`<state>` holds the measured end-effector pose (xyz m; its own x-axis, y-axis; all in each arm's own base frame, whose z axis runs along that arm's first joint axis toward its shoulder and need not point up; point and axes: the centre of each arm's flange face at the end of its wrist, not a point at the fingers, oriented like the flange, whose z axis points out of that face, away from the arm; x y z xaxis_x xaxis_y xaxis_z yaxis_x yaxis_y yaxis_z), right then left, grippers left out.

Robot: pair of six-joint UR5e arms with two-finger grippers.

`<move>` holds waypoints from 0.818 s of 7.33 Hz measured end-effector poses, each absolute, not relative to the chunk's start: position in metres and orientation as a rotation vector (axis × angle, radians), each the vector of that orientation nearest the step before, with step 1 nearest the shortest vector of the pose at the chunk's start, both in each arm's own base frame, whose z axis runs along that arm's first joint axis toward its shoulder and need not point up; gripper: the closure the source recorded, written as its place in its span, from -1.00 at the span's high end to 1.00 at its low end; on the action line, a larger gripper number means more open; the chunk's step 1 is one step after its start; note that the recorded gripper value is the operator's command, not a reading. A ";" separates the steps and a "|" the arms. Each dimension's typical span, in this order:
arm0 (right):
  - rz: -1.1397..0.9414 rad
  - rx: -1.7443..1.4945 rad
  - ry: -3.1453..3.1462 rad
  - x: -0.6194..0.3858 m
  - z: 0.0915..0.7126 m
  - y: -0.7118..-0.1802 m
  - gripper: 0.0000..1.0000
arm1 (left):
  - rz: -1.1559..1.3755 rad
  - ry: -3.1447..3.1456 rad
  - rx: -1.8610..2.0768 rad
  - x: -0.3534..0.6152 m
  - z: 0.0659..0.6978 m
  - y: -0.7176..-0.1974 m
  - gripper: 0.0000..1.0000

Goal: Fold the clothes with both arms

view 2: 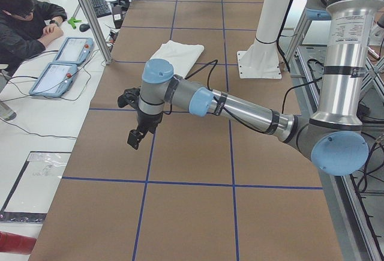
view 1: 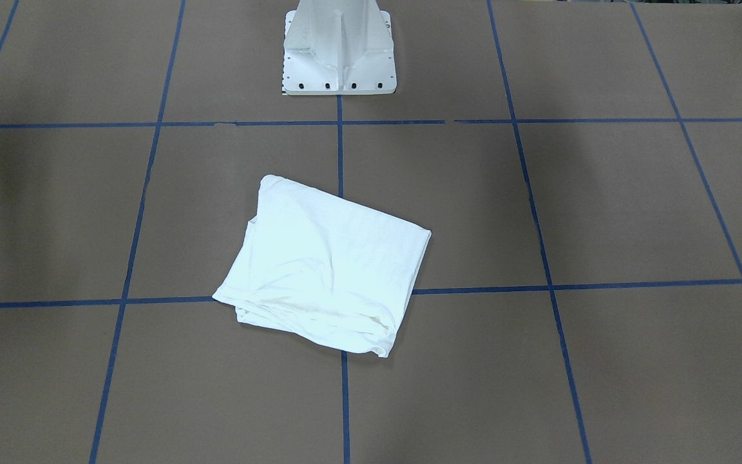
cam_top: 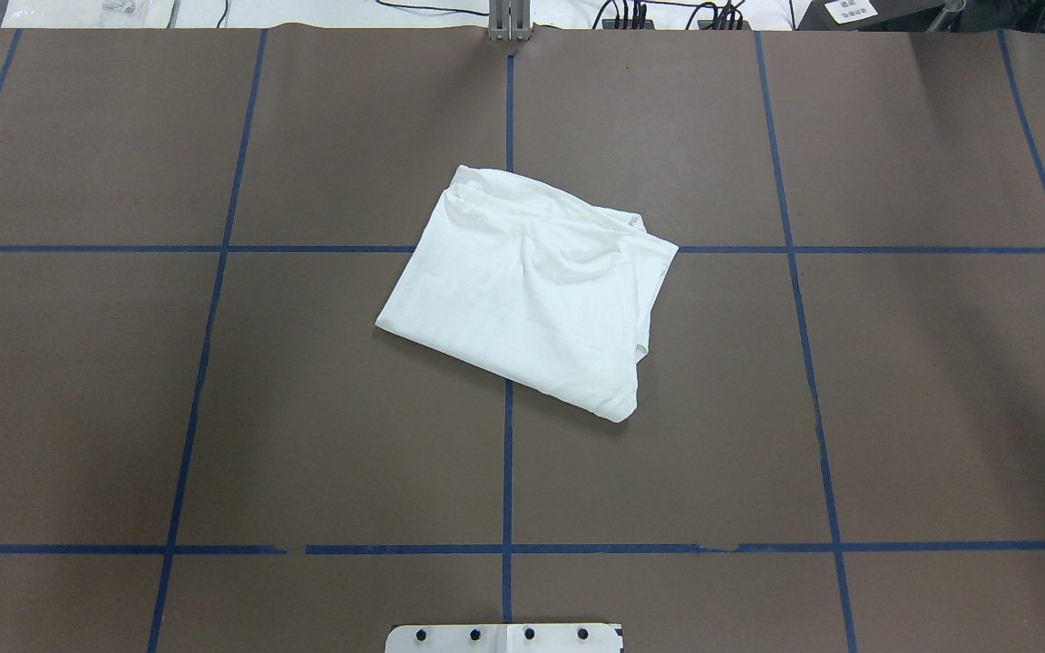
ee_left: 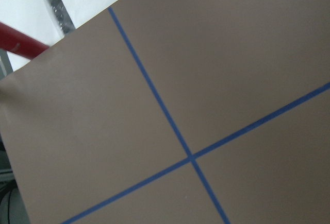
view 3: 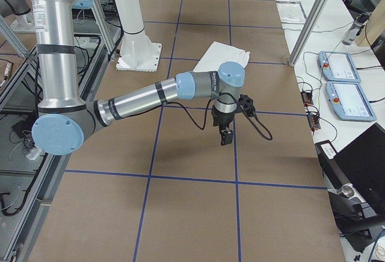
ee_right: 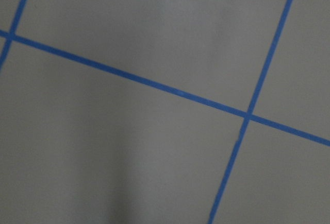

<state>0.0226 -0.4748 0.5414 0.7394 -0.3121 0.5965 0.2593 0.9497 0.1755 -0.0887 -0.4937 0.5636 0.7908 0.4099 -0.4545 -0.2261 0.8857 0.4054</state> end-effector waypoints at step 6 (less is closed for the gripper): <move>-0.173 -0.057 -0.718 0.070 0.629 -0.385 1.00 | 0.283 0.707 0.217 -0.092 0.654 -0.468 1.00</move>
